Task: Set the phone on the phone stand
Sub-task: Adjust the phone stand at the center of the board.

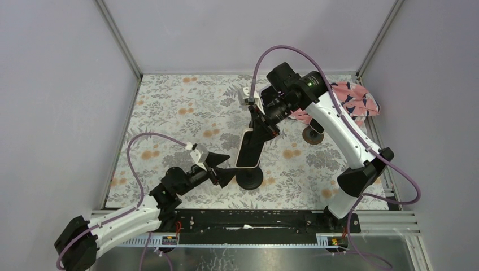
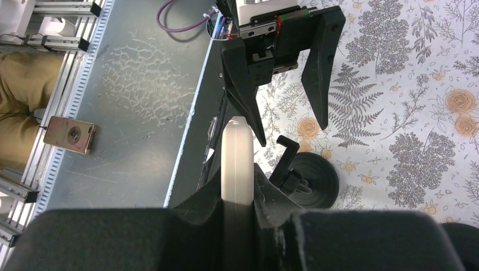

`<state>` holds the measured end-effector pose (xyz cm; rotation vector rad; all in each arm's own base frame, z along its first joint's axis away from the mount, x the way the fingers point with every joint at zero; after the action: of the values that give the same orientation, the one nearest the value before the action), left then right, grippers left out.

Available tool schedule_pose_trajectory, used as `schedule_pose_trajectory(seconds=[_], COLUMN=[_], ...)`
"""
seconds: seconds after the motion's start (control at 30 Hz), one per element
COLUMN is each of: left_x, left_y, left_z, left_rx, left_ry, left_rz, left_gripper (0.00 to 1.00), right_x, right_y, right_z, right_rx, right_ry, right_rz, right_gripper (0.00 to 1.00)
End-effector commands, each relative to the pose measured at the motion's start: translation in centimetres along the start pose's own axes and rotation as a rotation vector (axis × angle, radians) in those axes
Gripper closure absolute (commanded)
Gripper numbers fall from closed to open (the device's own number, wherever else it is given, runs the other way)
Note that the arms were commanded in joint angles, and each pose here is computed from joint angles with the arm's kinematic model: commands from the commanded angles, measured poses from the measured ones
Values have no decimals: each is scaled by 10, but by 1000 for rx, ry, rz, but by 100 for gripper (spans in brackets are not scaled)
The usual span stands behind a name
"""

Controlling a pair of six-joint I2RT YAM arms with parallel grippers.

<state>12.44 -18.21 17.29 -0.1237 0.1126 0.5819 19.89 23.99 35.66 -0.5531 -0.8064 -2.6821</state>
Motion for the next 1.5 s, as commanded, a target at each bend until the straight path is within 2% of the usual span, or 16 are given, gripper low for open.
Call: schedule_pose_trajectory(seconds=[0.0, 0.4, 0.6, 0.77, 0.97, 1.13, 1.23, 1.47], left_x=[-4, -10, -14, -17, -16, -17, -19, -31], left_y=[-8, -12, -17, -21, -22, -24, -26, -33], left_z=[18, 36, 37, 36, 36, 38, 41, 44], left_rx=[-58, -93, -84, -62, -51, -31, -24, 11], left_ry=[29, 96, 98, 97, 91, 80, 68, 10], left_rz=[-11, 29, 23, 19, 47, 57, 52, 94], left_gripper=[25, 44, 46, 57, 76, 89, 100, 100], right_x=[22, 19, 18, 19, 19, 19, 18, 21], right_y=[7, 10, 12, 16, 20, 20, 19, 8], right_z=[4, 2, 2, 1, 1, 0, -2, -1], right_rx=[-32, -24, -30, -38, -48, -49, -51, -85], right_ry=[48, 31, 27, 22, 19, 10, 3, -30], right_rz=[15, -24, -35, -47, -64, -63, -58, 23], right_gripper=[100, 100, 100, 100, 100, 100, 100, 100])
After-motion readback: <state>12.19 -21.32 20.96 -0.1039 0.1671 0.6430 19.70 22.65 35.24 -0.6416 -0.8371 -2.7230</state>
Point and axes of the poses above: each gripper's point midway between its finger pads, its own y axis back along the fingers, its own x axis along the line the jaws close on, z = x × y, the point moved 8 cm from there along y, back along the fingers, and after that the axes turned 10 degrees about -y, right-handed, at the moved point
